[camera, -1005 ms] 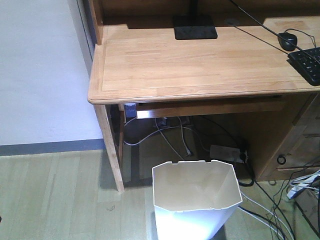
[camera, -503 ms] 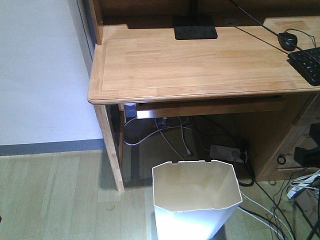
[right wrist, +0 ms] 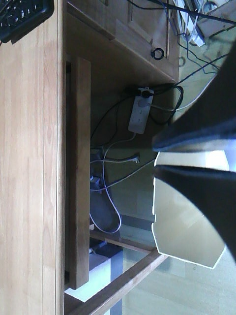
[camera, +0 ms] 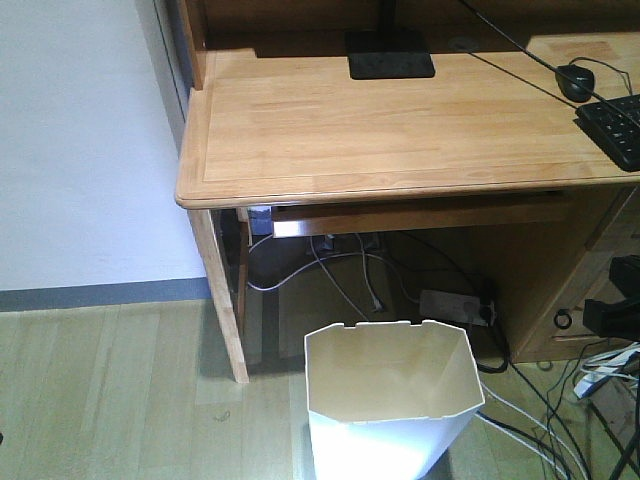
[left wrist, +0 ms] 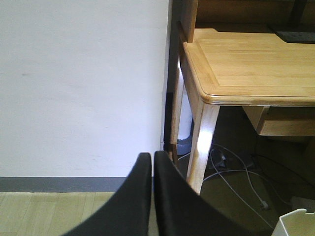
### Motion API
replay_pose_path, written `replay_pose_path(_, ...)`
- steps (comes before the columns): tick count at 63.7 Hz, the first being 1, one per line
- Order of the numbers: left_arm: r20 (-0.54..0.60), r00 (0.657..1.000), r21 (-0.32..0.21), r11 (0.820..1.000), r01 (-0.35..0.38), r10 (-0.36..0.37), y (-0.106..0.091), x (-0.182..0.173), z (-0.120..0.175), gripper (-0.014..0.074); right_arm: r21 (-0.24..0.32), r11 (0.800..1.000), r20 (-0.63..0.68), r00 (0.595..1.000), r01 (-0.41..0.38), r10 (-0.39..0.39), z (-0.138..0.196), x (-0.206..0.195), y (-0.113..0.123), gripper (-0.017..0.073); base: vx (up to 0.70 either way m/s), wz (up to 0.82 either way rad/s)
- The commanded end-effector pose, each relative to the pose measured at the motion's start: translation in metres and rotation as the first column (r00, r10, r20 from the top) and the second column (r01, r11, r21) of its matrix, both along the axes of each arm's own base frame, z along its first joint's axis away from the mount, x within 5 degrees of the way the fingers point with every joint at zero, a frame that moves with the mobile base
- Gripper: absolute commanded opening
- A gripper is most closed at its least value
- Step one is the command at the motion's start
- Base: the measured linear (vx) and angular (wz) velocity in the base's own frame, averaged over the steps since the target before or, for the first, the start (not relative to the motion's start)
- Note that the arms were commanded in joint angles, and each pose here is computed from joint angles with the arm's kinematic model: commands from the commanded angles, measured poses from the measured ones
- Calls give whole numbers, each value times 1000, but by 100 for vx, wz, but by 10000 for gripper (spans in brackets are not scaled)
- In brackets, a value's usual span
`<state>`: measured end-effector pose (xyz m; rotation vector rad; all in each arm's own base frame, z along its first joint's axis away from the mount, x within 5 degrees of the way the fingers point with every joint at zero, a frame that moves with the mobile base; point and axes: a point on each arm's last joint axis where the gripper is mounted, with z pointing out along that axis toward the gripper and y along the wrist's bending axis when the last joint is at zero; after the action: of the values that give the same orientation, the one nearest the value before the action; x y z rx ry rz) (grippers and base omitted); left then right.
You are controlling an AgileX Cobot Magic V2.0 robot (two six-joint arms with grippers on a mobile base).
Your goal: Move trash bin to bedside with robot
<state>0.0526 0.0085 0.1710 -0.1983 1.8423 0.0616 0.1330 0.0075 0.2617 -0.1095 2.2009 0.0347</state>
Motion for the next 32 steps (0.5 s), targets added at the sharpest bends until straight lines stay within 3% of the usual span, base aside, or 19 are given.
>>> replay_pose_path(1, 77, 997, 4, 1000, 4, -4, 0, 1, 5, -6, 2, 1000, 87, 996, 5, -5, 16, 6, 0, 190, 0, 0)
replay_pose_path(18, 77, 997, 4, 1000, 4, -4, 0, 1, 5, -6, 2, 1000, 84, 996, 5, -5, 16, 6, 0, 468, 0, 0)
replay_pose_path(32, 77, 997, 4, 1000, 4, -4, 0, 1, 5, -6, 1, 1000, 104, 995, 6, -6, 17, 7, 0, 514, 0, 0)
